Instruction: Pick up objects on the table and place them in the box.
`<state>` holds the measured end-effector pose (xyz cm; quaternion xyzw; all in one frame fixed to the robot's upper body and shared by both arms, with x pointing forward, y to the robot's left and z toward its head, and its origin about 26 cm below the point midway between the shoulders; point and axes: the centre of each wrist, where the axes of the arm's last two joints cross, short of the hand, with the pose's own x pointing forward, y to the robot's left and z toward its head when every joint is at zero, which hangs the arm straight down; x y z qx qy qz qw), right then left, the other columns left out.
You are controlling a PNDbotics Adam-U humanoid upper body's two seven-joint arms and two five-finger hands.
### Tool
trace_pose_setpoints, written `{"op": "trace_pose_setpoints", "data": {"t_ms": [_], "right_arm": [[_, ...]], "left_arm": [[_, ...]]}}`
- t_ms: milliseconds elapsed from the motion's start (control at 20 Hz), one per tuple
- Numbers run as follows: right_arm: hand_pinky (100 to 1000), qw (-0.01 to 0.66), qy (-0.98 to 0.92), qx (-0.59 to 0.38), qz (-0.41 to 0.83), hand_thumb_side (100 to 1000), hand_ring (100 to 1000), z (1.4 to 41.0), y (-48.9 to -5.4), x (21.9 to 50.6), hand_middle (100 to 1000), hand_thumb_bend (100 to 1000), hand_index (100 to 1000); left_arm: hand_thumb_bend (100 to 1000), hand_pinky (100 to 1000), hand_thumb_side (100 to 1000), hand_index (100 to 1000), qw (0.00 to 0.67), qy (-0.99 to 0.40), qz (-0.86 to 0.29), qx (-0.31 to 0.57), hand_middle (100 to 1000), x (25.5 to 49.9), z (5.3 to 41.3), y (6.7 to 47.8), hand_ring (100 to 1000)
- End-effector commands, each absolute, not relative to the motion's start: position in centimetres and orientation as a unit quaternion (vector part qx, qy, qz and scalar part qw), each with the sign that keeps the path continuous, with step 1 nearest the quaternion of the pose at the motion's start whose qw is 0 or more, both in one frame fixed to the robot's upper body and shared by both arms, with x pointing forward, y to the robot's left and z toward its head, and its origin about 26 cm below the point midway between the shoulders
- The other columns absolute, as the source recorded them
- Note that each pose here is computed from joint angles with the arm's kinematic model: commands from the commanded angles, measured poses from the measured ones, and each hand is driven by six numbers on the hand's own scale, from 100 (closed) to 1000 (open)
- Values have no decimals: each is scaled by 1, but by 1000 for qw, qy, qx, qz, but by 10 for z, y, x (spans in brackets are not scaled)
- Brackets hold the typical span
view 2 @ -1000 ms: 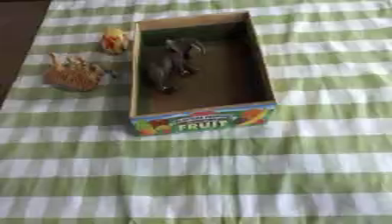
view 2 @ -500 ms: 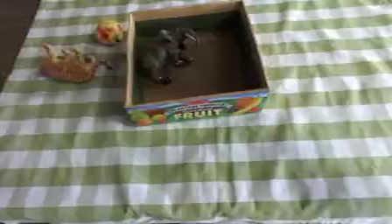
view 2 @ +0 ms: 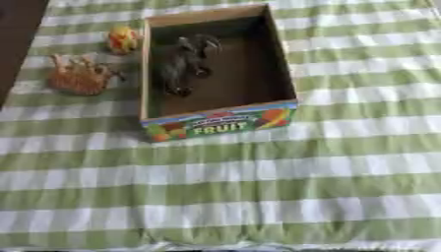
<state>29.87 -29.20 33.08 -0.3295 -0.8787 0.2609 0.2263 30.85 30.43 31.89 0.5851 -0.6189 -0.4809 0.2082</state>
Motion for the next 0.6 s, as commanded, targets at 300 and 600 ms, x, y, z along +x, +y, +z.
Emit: {"op": "trace_pose_setpoints", "data": {"t_ms": [300,600], "right_arm": [[767,220,-885,-324,252,997,825,336,-291,294,777,100,889],[766,225,-885,-321,250,998,821,335,-290,294,776,100,882]], "left_arm": [[948,633,989,940,214,-512,-607,569,827,337,326,305,827],[870,659,877,995,262,-451,-665,535,856,357,318,307,851]]}}
